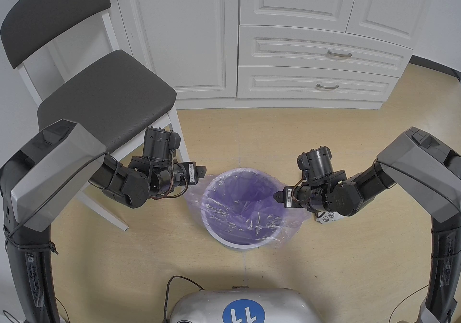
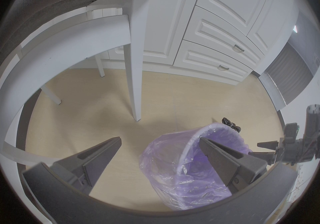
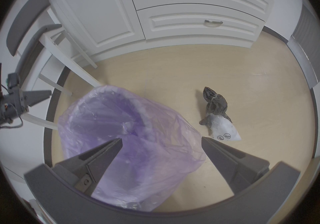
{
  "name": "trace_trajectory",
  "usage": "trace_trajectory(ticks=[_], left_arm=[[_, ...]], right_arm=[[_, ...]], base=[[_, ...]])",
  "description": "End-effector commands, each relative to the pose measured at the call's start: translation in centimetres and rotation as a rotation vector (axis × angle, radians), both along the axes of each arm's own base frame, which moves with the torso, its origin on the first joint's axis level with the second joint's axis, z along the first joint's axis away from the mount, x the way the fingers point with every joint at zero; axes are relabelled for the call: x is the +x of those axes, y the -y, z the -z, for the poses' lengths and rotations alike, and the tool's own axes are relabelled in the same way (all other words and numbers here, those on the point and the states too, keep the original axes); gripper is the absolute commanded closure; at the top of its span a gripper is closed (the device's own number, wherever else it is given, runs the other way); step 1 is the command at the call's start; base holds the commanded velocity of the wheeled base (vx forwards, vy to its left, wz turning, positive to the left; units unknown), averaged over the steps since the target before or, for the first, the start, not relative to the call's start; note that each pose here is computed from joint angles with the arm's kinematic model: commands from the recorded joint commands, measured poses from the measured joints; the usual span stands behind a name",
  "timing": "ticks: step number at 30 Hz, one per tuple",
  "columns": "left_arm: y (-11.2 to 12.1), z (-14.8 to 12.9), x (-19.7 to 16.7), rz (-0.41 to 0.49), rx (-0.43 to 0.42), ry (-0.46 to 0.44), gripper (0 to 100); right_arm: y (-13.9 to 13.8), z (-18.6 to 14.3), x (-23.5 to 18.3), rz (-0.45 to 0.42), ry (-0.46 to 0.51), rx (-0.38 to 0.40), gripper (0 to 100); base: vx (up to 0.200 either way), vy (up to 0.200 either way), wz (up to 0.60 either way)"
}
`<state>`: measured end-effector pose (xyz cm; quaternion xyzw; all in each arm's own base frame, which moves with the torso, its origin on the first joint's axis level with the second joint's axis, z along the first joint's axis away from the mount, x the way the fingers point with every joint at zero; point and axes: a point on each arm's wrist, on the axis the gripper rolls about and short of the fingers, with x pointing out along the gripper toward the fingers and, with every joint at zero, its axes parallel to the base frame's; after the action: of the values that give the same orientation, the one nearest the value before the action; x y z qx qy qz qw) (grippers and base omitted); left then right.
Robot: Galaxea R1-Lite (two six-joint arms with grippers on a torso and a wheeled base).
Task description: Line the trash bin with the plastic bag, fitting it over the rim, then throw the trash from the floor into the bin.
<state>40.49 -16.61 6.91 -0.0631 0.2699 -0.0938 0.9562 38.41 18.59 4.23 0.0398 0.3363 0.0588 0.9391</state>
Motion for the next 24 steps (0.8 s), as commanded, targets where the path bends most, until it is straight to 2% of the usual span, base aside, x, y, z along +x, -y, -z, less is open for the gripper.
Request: trace_trajectory(ticks=[1,3,4,9,17,24], left_arm=[[0.0,-0.2,-0.1,0.001,0.002,0.005,0],[0.0,-0.2,-0.1,0.003,0.003,0.005,0],[0.1,-0.2,-0.2,0.005,0.003,0.005,0],[0.3,0.0,-0.4,0.011,0.006,-0.002,0],[0.2,0.3,-0.5,0.022,0.016,0.027,0],[0.2,0.4,-0.6,0.022,0.016,0.026,0]], right_arm=[[-1.2,1.7,-0.4,-0.011,-0.026,-0.037,0],[-1.5,2.3,-0.4,-0.005,-0.029,-0.051,0],[-2.1,3.3,-0.4,0.011,-0.03,-0.083,0],[-2.1,3.3,-1.1,0.006,-0.045,-0.111,0],[-0.8,3.5,-5.6,-0.183,-0.119,-0.305,0],[-1.1,4.4,-6.8,-0.241,-0.156,-0.326,0]], base=[[0.0,0.0,0.0],[0.0,0.0,0.0],[0.0,0.0,0.0],[0.0,0.0,0.0],[0.0,0.0,0.0],[0.0,0.0,0.0]])
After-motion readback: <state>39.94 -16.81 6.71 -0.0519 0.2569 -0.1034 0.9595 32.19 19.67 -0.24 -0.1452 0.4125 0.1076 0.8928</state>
